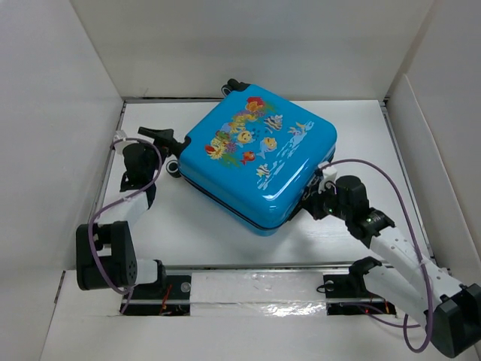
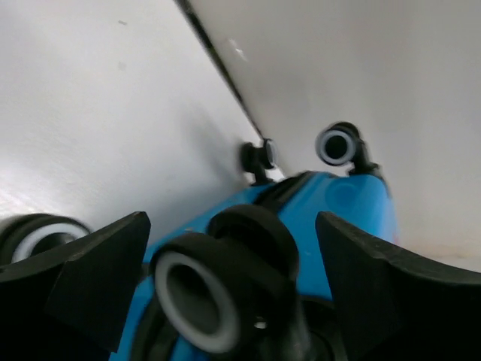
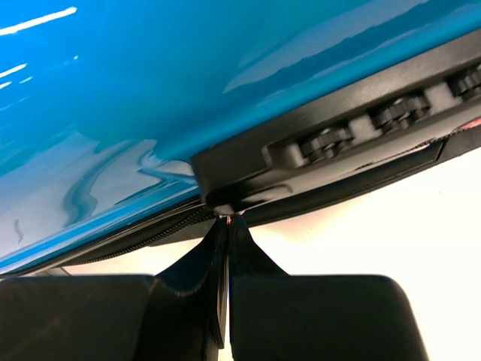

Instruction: Pack the luggage

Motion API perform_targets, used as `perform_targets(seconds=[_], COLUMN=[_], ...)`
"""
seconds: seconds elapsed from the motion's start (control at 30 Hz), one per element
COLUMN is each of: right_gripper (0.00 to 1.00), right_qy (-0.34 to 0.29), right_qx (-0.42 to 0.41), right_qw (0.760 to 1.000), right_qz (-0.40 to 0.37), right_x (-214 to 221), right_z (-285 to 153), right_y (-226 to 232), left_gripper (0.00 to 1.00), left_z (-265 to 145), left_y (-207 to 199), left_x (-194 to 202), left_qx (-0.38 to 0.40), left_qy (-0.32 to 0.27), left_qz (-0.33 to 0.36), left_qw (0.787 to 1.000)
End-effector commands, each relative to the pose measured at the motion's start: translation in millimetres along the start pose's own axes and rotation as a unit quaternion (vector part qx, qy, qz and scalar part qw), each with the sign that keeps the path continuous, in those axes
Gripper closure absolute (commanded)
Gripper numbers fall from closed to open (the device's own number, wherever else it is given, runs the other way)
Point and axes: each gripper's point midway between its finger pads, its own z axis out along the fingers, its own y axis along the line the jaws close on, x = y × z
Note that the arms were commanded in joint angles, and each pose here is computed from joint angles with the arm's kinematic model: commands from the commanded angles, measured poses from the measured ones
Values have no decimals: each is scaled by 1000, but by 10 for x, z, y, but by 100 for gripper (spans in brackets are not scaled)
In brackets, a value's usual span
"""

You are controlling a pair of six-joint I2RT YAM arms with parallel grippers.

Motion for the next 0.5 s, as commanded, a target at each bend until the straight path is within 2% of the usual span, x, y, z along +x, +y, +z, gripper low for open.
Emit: perform_targets(seconds=[0.0,0.07,0.13,0.23,0.27,0.3,0.33,0.43,0.47], right_gripper=[100,100,100,100,100,100,100,100,100], right_qy=[-145,-142,-158,-159,-158,-161,-168,-168,-170], right_qx=[-20,-25,-28,-29,-29,-32,-34,-30,-29], right_qw=[989,989,986,986,986,986,984,984,984], right_qz=[-34,-36,-42,-44,-42,-43,-45,-47,-48], right_x=[-983,-1022,-1159,-1273,-1287,-1319,-1372,-1403,-1424], right_z=[-89,-38,-33,1,23,29,24,53,51], right_y=[127,136,136,126,103,115,106,68,66], left_gripper=[3,1,1,32,77,95,100,100,100], left_z=[-240,-470,-785,-1032,-1043,-1123,-1104,-1174,-1212], left_y=[-220,-317,-654,-838,-722,-717,-431,-145,65], left_x=[-459,-600,-757,-624,-430,-290,-6,385,636], left_qx=[-12,-11,26,52,56,73,64,79,77], left_qy=[-93,-152,-192,-179,-151,-133,-90,-23,19], left_qz=[30,38,48,75,81,78,88,120,131], left_qw=[995,988,980,980,984,985,990,989,988])
